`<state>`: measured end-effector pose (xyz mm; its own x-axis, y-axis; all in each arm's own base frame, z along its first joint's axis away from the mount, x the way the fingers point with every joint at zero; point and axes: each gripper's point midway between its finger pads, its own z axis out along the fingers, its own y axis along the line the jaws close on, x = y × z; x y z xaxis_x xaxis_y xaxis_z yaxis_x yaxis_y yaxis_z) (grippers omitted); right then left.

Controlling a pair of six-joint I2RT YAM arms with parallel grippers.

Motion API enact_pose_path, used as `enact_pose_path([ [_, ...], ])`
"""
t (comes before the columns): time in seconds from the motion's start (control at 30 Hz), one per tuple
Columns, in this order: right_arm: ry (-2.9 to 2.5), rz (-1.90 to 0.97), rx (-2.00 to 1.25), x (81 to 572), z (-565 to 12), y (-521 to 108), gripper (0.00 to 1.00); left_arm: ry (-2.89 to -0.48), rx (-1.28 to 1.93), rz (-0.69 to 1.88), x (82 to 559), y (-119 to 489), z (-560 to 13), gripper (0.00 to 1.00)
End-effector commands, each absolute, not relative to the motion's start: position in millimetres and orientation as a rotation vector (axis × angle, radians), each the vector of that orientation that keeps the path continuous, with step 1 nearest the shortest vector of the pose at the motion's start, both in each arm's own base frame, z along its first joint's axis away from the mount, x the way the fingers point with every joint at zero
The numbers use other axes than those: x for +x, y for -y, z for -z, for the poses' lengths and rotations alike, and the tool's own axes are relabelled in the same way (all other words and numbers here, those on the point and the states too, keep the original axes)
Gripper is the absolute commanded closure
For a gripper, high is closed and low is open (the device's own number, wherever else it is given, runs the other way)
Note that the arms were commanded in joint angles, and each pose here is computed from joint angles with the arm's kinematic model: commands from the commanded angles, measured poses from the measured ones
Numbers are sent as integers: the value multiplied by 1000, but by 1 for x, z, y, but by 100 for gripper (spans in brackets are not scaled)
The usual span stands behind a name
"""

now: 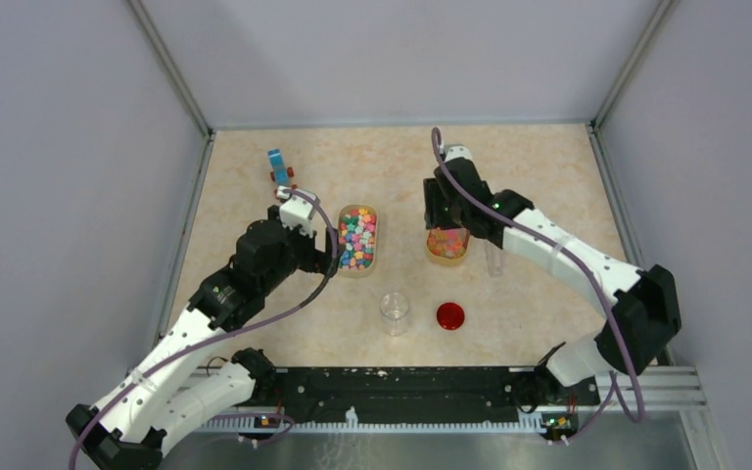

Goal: Pack the candies
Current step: Move the storage box to the center of the board.

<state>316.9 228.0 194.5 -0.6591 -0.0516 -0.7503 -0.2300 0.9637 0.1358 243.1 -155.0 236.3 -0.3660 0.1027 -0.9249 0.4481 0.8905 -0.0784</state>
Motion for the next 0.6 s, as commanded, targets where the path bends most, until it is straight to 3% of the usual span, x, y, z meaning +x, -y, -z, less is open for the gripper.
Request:
enact_pose_path([
  [0.0,-2278,-283,-133,338,-199,-246,53,-1889,377,389,245,154,-249,1],
  [0.13,-2328,-181,-83,354,-173,-247,59,-1887,375,393,244,154,-250,1],
  [0.57,-2379,-37,54,385,-124,-244,63,-1894,392,416,243,158,-248,1],
])
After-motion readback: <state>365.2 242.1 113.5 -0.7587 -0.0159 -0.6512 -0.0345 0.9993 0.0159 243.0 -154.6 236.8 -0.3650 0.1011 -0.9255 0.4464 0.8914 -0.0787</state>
